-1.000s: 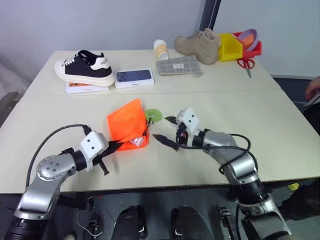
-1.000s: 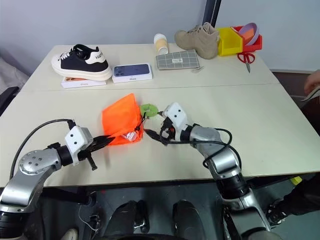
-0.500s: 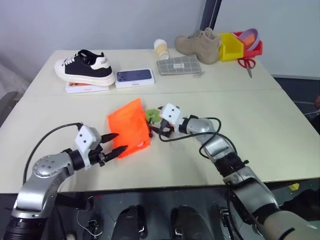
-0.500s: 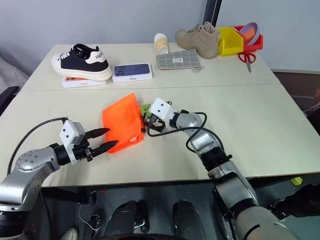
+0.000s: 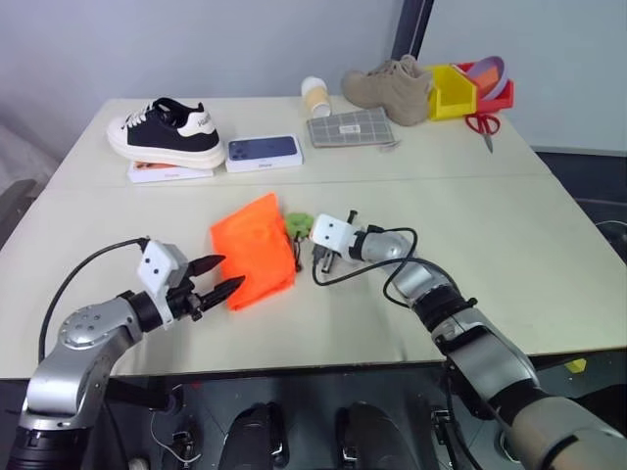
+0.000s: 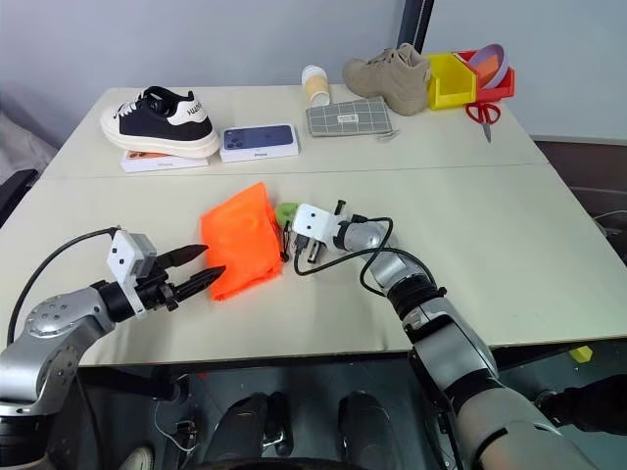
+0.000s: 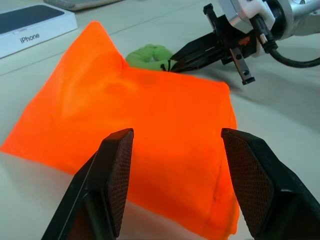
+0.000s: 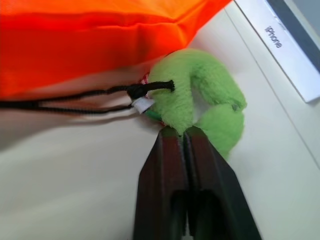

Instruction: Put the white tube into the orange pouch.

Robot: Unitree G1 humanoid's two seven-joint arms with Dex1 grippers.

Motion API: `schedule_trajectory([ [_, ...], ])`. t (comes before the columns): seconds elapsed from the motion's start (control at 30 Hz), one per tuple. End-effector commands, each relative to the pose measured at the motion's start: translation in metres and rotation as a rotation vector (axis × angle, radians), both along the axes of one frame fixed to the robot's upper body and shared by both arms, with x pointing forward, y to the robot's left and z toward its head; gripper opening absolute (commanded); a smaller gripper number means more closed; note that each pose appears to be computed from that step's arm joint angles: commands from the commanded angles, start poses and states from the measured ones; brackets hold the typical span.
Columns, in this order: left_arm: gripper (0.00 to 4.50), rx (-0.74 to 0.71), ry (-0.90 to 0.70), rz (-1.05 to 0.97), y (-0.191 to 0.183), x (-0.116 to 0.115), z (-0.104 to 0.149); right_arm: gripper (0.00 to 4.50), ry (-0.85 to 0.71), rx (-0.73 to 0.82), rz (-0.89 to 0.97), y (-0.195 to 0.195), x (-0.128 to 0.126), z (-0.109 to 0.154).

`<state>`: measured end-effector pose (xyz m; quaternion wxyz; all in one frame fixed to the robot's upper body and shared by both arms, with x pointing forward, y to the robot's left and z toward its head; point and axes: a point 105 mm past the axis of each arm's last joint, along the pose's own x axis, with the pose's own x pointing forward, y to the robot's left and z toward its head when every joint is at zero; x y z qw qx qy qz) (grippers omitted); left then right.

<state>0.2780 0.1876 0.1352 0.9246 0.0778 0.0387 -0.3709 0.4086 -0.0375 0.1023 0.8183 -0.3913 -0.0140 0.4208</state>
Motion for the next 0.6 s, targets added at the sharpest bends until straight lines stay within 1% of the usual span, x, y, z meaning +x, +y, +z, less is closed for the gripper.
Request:
schedule_trajectory([
  [0.03,2.99,-0.030,-0.061,-0.014,-0.006,0.002,0.017,0.05,-0.074,0.024,-0.020,-0.010,0.001,0.020],
  [0.1,2.99,-0.046,-0.070,-0.015,-0.007,0.004,0.022,0.05,-0.086,0.050,-0.025,-0.017,-0.005,0.028],
  [0.2,2.99,-0.073,-0.082,-0.020,-0.011,0.006,0.028,0.05,-0.083,0.123,-0.027,-0.029,-0.022,0.042],
  [0.3,2.99,-0.085,-0.079,-0.035,-0.015,0.009,0.031,0.05,-0.031,0.260,-0.035,-0.043,-0.048,0.058],
  [0.4,2.99,-0.102,-0.040,-0.076,-0.022,0.010,0.027,0.05,-0.007,0.298,-0.055,-0.055,-0.069,0.065],
  [0.43,3.51,-0.110,-0.029,-0.094,-0.025,0.010,0.026,0.00,-0.007,0.311,-0.071,-0.058,-0.073,0.067],
  [0.47,3.75,-0.115,-0.023,-0.109,-0.027,0.011,0.025,0.00,-0.008,0.326,-0.086,-0.061,-0.076,0.070],
  [0.5,4.24,-0.118,-0.021,-0.118,-0.029,0.011,0.025,0.00,-0.008,0.341,-0.099,-0.064,-0.079,0.073],
  [0.53,4.45,-0.129,-0.021,-0.121,-0.030,0.015,0.026,0.00,-0.008,0.367,-0.110,-0.066,-0.081,0.078],
  [0.6,4.45,-0.167,-0.012,-0.125,-0.031,0.021,0.029,0.00,-0.009,0.406,-0.128,-0.069,-0.085,0.085],
])
